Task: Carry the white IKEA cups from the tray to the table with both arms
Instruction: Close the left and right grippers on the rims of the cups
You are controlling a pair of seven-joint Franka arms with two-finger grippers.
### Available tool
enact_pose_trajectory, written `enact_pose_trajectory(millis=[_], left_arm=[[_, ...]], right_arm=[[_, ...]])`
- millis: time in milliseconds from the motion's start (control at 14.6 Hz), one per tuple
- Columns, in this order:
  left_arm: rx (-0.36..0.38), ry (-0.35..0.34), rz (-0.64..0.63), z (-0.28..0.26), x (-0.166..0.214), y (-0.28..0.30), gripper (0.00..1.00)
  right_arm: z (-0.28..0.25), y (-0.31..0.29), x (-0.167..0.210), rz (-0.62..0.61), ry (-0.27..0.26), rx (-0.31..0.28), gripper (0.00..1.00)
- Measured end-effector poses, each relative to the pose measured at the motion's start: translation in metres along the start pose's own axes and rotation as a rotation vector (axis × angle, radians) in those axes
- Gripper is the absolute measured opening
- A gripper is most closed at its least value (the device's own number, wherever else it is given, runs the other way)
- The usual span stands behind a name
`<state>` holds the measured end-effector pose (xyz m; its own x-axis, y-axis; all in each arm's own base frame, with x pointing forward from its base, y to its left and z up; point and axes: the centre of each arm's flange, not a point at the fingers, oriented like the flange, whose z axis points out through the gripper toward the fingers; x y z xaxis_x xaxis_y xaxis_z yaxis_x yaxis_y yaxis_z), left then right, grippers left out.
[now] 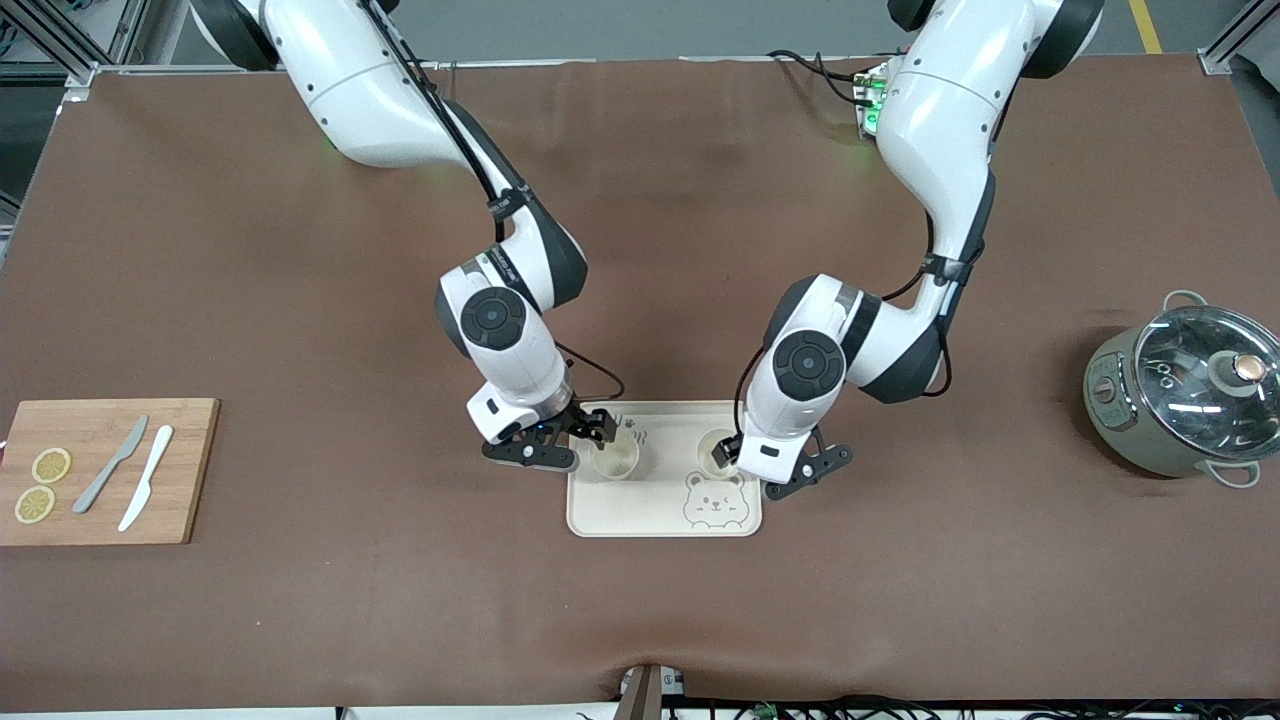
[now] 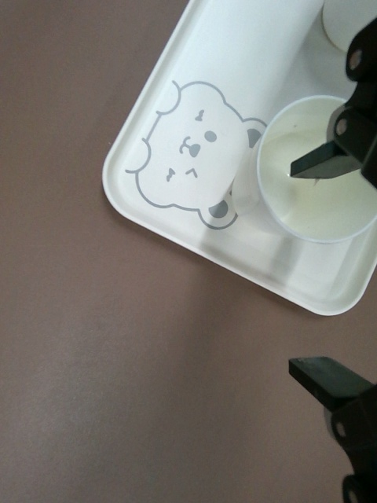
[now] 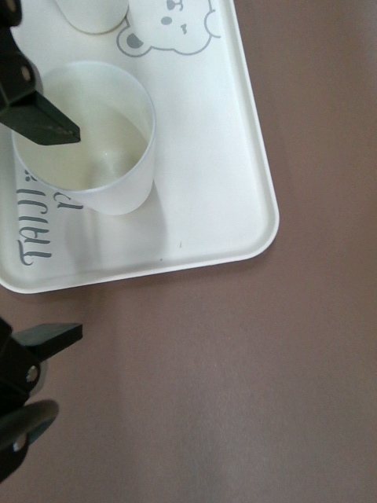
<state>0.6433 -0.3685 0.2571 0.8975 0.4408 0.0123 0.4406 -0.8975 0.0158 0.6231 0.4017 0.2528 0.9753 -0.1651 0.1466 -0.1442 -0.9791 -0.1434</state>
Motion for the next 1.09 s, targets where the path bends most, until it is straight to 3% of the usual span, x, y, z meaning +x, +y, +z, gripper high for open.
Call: enact_pose_trajectory(millis=[341,546,1024,1093], left_arm=[[0.007,-0.005,-0.004,0.015,-0.008,0.005,1.00],[0.004,-0.003,-0.021,0.013,-0.008,0.005,0.92],[-0.001,0.000,-0.063,0.011,-0.007,0.006,0.23],[-0.002,0.000,-0.063,0.010,-0.007,0.007,0.14]], right_arm=[[0.017,-0.010,-0.008,-0.020,0.000,0.002,1.00],[0.027,-0.013,-0.010,-0.025,0.010,0.008,1.00],[0.038,-0.013,-0.012,-0.029,0.011,0.007,1.00],[0.037,-0.013,-0.011,-0.029,0.012,0.008,0.93]])
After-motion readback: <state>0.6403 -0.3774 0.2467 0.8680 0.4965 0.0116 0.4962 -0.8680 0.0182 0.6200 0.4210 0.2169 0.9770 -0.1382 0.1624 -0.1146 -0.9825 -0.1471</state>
